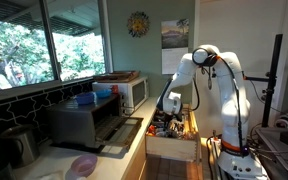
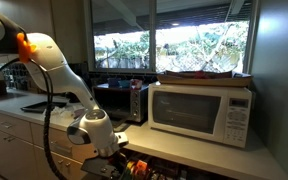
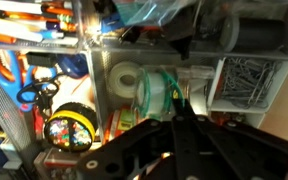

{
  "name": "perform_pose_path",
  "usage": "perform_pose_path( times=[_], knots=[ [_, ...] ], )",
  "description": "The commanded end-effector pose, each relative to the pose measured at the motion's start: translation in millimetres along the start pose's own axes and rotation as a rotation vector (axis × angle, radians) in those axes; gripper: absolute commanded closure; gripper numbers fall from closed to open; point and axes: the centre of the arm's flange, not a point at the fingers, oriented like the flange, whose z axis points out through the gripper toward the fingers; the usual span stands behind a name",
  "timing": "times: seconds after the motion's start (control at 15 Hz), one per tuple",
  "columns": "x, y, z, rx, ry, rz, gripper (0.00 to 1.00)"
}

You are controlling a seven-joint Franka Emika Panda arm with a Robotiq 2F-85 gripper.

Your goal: Put the green packet in the drawer

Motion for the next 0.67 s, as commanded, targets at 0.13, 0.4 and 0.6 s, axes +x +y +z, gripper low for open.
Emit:
perform_pose_path(
  times=[0.13, 0.4, 0.6],
  knots=[
    [-50.6, 13.2, 35.2, 0.074, -0.069, 0.076, 1.0],
    [-57.5, 36.2, 15.5, 0.032, -0.003, 0.154, 1.0],
    [-51.7, 49.6, -5.4, -0.002, 0.063, 0.182, 0.66]
  ],
)
